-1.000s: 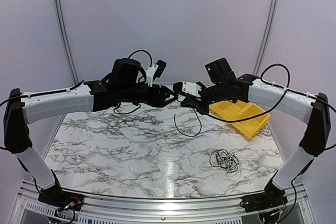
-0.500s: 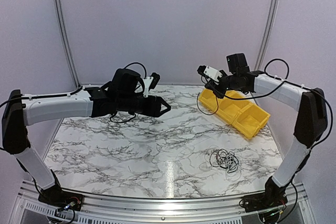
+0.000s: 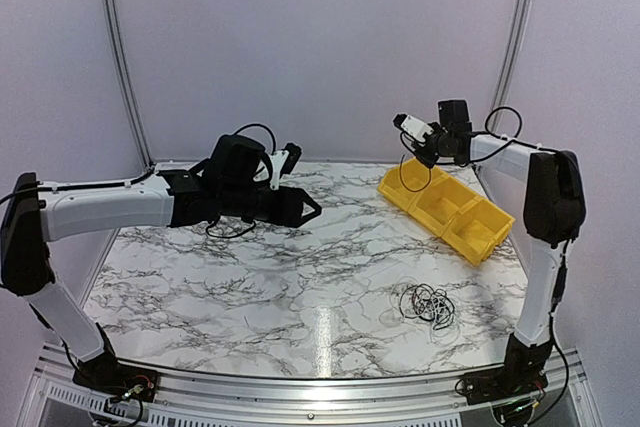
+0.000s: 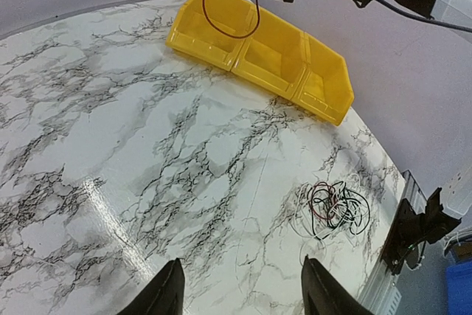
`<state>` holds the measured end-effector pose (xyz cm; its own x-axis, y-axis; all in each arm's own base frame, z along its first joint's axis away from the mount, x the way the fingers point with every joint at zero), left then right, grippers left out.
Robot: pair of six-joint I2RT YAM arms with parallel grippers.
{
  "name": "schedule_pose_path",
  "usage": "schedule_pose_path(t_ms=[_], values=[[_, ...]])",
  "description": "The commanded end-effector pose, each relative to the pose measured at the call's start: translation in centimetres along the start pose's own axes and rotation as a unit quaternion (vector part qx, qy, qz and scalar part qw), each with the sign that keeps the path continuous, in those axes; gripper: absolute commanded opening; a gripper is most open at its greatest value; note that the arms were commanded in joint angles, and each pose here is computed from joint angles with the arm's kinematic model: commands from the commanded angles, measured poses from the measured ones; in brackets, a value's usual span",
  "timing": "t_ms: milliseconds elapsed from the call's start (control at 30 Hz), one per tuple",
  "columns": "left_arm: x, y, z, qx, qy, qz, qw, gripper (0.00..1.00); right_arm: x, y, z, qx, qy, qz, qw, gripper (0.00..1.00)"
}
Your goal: Untangle the cables
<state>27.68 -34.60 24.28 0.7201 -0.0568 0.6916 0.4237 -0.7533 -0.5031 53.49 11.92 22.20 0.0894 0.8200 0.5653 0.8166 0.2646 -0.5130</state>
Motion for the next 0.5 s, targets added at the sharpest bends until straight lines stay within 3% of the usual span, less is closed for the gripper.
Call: schedule_pose_path(t_ms=[0,233,467], values=[[0.0,-1.3,-0.6,-0.001,-0.002,-0.006,1.0,0.56,0.6,1.3,-2.6,-0.056,-0.032,-0.005,0.998,0.0],[-0.4,-1.4,-0.8,0.002,0.0,-0.005,1.0,0.56,0.0,3.7,-3.0,-0.075,-0.061,0.009,0.995,0.0],[-0.7,-1.6,-1.0,0.002,0.004,-0.005,1.0,0.56,-1.7,4.2,-1.5,-0.034,-0.133,0.049,0.989,0.0]])
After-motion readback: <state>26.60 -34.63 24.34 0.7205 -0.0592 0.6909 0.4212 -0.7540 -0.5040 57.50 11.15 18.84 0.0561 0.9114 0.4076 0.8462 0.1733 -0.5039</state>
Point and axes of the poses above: each gripper's point midway between its finger pads, its own y axis out along the fingers, its own z axis along the line the jaws close on, x = y × z, the point moved 6 cm from there along -y, back along the fingers, and after that the axes turned 6 degrees about -y, right-handed, at the moved point
